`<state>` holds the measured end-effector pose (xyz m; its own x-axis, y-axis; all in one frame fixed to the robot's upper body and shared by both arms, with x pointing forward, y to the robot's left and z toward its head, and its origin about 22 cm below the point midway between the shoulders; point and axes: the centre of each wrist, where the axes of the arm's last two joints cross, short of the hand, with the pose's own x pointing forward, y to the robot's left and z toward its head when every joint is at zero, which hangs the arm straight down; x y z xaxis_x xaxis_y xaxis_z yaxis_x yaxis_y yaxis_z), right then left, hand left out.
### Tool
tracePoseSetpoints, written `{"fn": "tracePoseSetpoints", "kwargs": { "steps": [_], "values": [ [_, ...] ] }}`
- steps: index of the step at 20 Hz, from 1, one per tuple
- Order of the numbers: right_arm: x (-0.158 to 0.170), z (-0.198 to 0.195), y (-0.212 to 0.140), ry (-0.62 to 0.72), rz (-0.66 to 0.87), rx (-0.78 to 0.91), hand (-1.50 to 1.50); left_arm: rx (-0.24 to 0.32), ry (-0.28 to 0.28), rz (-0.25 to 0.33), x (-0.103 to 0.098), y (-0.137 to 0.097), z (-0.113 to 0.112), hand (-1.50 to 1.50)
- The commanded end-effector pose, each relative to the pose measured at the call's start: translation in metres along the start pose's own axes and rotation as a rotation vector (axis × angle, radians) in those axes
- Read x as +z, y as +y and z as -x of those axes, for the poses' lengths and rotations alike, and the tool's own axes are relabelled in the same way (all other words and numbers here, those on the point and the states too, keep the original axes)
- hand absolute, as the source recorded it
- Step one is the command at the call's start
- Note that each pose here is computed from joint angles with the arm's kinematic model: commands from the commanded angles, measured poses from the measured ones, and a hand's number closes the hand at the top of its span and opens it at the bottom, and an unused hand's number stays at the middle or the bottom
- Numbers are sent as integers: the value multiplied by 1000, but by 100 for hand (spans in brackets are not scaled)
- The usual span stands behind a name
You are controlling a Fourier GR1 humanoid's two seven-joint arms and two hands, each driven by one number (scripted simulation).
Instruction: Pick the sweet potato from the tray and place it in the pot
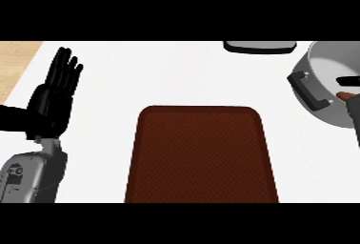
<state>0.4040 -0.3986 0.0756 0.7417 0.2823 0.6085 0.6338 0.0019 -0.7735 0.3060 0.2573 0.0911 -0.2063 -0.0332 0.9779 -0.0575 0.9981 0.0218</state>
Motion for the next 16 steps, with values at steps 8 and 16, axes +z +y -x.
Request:
{"fn": "tracePoseSetpoints", "kwargs": {
  "steps": [8, 16],
  "values": [
    [-13, -4, -19, 81, 200, -411, -150, -9, 15, -40, 9, 13, 11, 0],
    [-7, 42, -30, 38, 288, -539, -150, -10, 33, -56, 10, 16, 17, 0]
  ]
}}
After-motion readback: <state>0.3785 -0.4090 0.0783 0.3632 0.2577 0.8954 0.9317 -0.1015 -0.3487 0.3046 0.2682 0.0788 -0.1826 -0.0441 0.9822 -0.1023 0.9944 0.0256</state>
